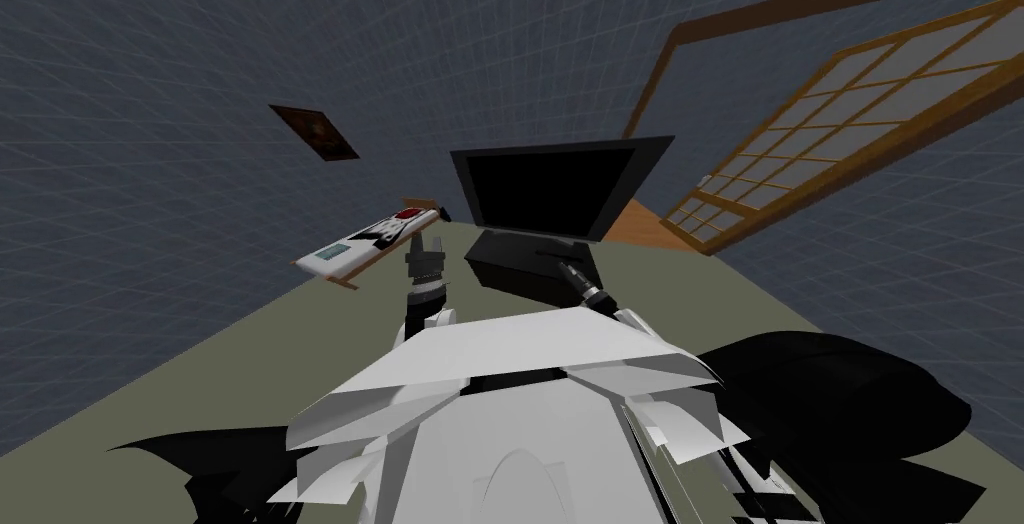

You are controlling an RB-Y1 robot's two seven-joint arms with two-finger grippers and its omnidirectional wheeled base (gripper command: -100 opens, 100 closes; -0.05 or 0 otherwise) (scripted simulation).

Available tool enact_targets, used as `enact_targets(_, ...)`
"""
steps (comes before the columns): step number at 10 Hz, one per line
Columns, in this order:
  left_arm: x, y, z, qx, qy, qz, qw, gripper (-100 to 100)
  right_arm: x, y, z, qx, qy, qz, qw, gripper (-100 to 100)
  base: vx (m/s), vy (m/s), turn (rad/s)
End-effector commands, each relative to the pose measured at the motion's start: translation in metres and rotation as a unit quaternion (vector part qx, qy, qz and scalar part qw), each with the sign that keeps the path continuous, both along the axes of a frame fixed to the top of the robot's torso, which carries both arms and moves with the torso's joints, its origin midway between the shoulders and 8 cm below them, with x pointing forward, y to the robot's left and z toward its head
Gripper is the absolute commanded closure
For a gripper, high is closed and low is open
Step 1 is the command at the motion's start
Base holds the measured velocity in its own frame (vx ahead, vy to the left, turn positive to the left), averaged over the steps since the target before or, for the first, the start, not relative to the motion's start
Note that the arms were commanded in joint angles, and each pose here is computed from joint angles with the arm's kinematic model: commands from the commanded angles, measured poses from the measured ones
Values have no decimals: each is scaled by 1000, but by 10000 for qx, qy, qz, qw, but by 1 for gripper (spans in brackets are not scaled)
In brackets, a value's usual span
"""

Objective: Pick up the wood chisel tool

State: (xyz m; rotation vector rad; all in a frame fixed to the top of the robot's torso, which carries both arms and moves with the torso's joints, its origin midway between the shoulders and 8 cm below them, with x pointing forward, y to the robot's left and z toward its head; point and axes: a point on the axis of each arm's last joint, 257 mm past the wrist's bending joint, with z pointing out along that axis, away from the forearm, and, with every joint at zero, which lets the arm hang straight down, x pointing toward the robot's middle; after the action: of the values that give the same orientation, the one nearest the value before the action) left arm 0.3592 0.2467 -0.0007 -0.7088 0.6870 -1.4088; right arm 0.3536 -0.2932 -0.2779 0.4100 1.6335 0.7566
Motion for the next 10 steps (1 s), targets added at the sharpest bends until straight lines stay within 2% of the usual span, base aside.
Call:
enact_targets(1, 0, 0, 0, 0, 0, 0, 10000, 0, -9, -20, -27, -385, 349, 3, 9986, -100, -62, 4, 453)
enact_targets(3, 0, 0, 0, 0, 1, 1, 10000, 0, -12, -23, -37, -476, 455, -2, 9978, -100, -36, -1, 101)
enact_targets(4, 0, 0, 0, 1, 1, 1, 10000, 0, -19, -35, -57, -760, 688, 19, 9947, -100, -23, 7, 336)
enact_targets(7, 0, 0, 0, 0, 0, 0, 10000, 0, -32, -54, -88, -1068, 1054, 1, 9887, -100, -23, -4, 249)
enact_targets(8, 0, 0, 0, 1, 2, 1, 10000, 0, -41, -67, -106, -1303, 1285, 6, 9831, -100, -22, -3, 316)
enact_targets(9, 0, 0, 0, 1, 1, 1, 10000, 0, -44, -70, -112, -1349, 1355, 3, 9816, -100, -15, -9, 172)
enact_targets(10, 0, 0, 0, 1, 2, 2, 10000, 0, -57, -87, -133, -1569, 1638, -16, 9739, -100, -12, -9, 332)
